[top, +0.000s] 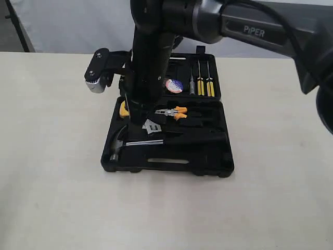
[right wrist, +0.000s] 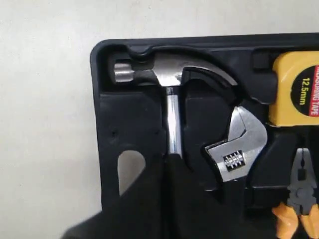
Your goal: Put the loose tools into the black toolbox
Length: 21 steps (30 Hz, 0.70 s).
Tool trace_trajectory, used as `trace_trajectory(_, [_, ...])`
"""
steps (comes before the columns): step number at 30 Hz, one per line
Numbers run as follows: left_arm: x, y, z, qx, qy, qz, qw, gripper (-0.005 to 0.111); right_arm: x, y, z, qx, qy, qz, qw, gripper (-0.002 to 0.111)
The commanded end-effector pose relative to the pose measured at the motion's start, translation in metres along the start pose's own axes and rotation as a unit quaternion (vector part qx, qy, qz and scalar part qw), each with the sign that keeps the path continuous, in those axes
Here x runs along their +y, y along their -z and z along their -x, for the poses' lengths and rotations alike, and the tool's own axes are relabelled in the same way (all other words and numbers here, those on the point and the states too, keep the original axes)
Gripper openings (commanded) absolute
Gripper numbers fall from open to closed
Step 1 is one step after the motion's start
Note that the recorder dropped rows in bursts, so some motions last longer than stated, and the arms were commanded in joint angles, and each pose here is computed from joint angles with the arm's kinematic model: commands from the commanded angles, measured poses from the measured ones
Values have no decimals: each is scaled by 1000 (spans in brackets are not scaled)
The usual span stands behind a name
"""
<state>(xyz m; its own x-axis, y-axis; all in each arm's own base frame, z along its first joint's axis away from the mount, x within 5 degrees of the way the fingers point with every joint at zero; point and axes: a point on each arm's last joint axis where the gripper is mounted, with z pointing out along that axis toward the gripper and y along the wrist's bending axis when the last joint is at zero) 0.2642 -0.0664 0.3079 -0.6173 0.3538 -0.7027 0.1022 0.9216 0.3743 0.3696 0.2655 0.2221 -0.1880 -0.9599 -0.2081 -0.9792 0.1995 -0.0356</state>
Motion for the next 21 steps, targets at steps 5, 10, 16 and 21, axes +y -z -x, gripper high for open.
trace_trajectory(5, [0,1,-2,-3,11,-7,1000,1,-5,-49,-22,58,-30,31,997,0])
trace_trajectory(10, [0,1,-2,-3,11,-7,1000,1,-17,-74,-34,70,-67,35,995,0])
trace_trajectory(16, [0,1,-2,-3,11,-7,1000,1,-18,-90,-38,86,-72,46,993,0])
trace_trajectory(21, [0,1,-2,-3,11,-7,1000,1,-17,-78,-36,85,-70,45,993,0])
